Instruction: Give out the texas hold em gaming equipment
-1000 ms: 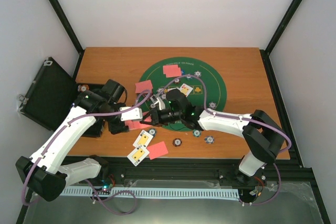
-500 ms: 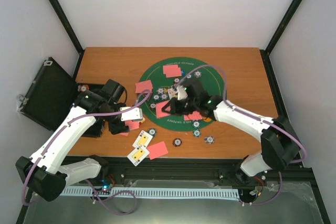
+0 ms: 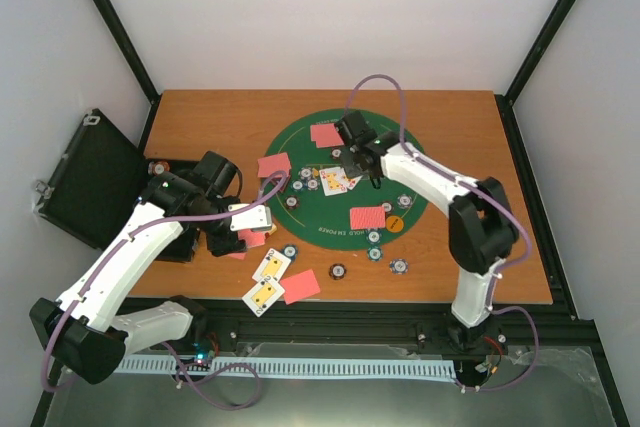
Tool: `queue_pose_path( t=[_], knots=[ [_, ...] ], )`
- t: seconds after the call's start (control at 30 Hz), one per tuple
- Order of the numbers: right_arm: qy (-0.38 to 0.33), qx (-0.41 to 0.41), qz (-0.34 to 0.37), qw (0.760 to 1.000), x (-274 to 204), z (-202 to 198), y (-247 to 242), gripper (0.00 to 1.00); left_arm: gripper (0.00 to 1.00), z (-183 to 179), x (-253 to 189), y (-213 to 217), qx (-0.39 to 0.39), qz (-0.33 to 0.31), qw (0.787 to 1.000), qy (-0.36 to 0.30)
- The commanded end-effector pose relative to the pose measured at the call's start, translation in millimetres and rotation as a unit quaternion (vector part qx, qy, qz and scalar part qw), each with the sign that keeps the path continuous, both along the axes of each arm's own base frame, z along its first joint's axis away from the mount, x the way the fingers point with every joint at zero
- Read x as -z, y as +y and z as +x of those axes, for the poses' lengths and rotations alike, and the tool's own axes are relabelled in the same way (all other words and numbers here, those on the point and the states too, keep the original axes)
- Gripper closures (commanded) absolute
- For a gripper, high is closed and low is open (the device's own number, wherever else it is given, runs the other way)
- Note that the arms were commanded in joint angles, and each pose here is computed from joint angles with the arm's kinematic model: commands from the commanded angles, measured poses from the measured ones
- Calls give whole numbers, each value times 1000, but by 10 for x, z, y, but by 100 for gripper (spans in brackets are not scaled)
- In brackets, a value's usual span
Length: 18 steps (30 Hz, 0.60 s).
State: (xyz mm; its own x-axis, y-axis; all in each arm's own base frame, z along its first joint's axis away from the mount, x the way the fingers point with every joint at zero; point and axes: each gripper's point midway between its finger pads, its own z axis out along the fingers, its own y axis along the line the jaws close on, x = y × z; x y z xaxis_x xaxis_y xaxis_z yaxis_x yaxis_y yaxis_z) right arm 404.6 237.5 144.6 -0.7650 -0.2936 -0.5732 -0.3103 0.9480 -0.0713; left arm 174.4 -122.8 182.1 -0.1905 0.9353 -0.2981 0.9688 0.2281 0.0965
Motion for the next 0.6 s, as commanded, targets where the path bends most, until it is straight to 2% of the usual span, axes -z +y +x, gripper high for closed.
queue_pose_path(
  t=[0.0, 0.17, 0.4, 0.5, 0.57],
  knots=[
    [-65, 38, -257, 963, 89, 252, -613, 97, 83, -10, -102, -26, 10, -9, 1000, -10],
    [-77, 9, -340, 937, 326, 434, -497, 97, 83, -9, -97, -42, 9, -12, 1000, -7],
    [-52, -23, -347, 936, 753, 521, -265, 94, 83, -16, -103, -23, 9, -10, 1000, -12],
    [-25, -34, -331, 943, 864, 425, -222, 83, 83, -17, -104, -15, 10, -8, 1000, -14],
    [-8, -39, -301, 953, 863, 344, -167, 69, 83, -14, -99, -18, 9, -9, 1000, -14]
  ],
)
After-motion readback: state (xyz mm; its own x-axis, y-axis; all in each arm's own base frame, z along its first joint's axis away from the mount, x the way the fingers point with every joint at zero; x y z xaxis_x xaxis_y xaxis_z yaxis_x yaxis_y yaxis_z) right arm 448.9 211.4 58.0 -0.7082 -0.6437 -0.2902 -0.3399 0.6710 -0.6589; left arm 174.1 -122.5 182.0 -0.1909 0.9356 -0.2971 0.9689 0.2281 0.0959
